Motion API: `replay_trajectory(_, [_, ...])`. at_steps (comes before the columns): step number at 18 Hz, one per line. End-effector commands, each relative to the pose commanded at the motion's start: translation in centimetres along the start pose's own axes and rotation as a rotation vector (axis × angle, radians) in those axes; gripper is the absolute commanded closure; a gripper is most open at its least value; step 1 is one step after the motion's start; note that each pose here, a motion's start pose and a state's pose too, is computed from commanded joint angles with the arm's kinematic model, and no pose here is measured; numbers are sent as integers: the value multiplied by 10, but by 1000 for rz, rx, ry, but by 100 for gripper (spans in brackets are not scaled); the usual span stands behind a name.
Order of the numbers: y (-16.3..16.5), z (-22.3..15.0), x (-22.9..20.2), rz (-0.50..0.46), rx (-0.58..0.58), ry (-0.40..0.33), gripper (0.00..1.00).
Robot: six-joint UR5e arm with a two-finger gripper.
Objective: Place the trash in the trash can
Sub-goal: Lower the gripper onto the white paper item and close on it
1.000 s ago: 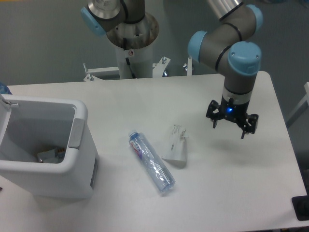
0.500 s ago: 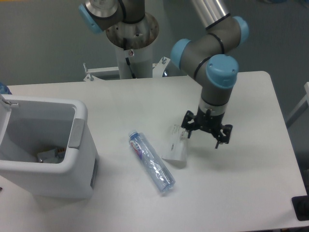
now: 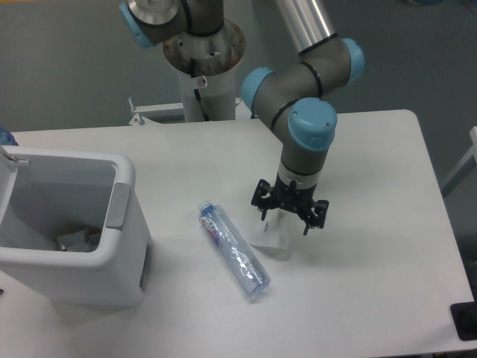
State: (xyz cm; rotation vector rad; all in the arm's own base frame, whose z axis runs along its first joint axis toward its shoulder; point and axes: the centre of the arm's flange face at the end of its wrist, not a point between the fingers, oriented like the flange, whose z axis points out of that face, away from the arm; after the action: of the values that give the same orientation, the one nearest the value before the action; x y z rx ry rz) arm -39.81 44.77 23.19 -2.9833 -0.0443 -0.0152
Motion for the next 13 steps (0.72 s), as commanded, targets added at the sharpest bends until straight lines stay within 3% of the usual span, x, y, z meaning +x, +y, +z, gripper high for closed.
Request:
replay_trajectory(4, [-1, 6, 0, -3, -5, 8, 95])
replay_trajectory(5, [-1, 6, 0, -3, -5, 8, 100])
replay_trajectory(13, [-15, -19, -14, 8, 10, -11, 100])
